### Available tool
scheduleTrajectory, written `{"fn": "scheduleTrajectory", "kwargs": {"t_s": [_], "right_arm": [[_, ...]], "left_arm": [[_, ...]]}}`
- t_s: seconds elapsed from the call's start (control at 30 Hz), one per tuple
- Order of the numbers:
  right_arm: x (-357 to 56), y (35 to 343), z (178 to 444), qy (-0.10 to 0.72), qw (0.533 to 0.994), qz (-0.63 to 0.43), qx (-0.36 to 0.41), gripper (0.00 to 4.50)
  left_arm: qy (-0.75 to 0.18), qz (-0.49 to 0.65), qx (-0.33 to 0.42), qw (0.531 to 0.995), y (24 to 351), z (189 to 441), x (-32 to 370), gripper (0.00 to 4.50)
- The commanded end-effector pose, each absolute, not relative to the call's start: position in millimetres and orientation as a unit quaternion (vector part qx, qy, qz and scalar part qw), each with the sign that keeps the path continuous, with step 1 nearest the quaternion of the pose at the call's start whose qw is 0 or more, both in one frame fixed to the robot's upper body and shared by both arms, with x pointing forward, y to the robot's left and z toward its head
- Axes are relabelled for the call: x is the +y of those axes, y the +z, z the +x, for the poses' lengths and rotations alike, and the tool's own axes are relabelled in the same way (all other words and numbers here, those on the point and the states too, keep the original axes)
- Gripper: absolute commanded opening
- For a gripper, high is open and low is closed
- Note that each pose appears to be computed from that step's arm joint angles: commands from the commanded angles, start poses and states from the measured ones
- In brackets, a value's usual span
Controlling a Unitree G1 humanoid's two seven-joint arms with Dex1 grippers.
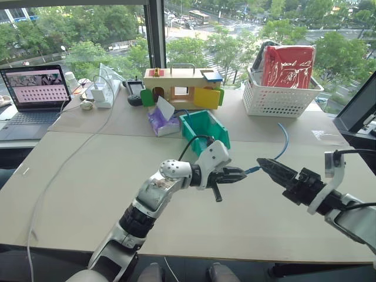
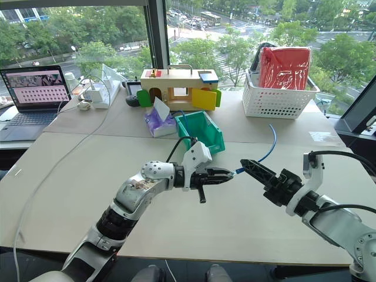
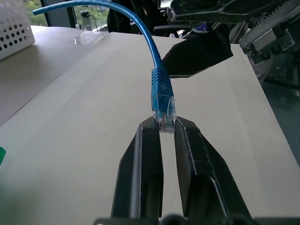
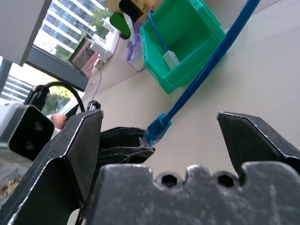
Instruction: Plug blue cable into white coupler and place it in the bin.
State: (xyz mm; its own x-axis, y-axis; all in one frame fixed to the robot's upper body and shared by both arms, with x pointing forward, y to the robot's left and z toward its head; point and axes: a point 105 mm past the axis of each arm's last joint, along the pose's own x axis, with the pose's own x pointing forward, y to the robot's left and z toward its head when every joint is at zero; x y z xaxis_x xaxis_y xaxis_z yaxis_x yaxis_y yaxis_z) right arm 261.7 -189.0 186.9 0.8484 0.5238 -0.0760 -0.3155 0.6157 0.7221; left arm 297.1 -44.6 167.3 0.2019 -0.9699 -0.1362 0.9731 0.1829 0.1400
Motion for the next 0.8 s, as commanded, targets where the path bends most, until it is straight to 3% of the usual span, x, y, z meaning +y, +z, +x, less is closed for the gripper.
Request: {"fn": "scheduleTrajectory", "kwargs": {"t_s": [0.03,0.4,0.57,0.8], "right_arm": [[-185.4,194.2,266.8,0.235,0.88,0.397,0.118,4.5],[-174.0,189.6,267.2,0.238,0.869,0.417,0.119,4.5],[-171.7,188.9,264.8,0.24,0.866,0.421,0.121,3.2],[-170.3,189.1,263.5,0.246,0.864,0.422,0.123,0.66]], "left_arm": [[-0.642,0.089,-0.01,0.762,178.5,289.5,-47.7,0.02],[-0.64,0.086,-0.003,0.763,177.7,289.9,-46.8,0.02],[-0.638,0.083,0.0,0.765,176.9,290.6,-45.3,0.0],[-0.633,0.085,0.002,0.769,175.7,294.2,-43.3,0.0]]}}
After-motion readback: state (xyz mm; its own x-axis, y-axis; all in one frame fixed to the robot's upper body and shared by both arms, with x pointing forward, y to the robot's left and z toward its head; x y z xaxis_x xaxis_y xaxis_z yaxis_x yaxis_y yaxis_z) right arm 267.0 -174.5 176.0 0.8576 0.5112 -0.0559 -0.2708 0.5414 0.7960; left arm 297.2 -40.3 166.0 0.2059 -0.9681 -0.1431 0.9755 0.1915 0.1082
